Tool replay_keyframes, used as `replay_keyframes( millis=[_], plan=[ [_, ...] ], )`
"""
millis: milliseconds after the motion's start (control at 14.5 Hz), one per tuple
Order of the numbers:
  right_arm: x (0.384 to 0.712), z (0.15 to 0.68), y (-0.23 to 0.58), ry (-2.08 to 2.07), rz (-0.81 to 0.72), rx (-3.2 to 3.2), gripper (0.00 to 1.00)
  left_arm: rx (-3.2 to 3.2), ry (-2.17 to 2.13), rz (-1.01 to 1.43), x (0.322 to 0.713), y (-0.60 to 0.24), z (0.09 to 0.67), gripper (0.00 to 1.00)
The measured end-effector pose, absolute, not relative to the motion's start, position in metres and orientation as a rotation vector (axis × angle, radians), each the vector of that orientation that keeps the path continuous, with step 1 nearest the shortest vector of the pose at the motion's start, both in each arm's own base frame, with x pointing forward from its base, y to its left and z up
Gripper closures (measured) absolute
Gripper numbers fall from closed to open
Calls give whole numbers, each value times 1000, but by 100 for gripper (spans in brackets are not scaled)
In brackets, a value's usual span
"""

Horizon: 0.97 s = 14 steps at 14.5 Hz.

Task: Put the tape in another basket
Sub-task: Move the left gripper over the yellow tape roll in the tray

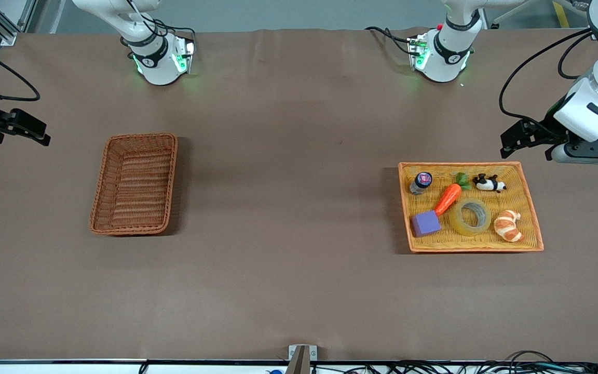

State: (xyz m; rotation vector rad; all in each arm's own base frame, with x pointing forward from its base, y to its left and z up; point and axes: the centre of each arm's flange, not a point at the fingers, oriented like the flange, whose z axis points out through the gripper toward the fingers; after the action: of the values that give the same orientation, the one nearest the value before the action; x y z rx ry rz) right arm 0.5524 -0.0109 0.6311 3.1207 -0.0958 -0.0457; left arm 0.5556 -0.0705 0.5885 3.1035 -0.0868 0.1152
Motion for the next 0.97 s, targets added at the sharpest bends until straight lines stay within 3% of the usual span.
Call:
replay_keyframes(
  millis=[621, 966],
  plan=[
    [552, 631, -11, -95, -46, 3121, 0, 3099, -75, 160, 559, -66, 603, 0],
    [552, 631, -10, -95, -48, 3121, 0, 3105, -57, 19, 583, -60, 550, 1]
  ],
)
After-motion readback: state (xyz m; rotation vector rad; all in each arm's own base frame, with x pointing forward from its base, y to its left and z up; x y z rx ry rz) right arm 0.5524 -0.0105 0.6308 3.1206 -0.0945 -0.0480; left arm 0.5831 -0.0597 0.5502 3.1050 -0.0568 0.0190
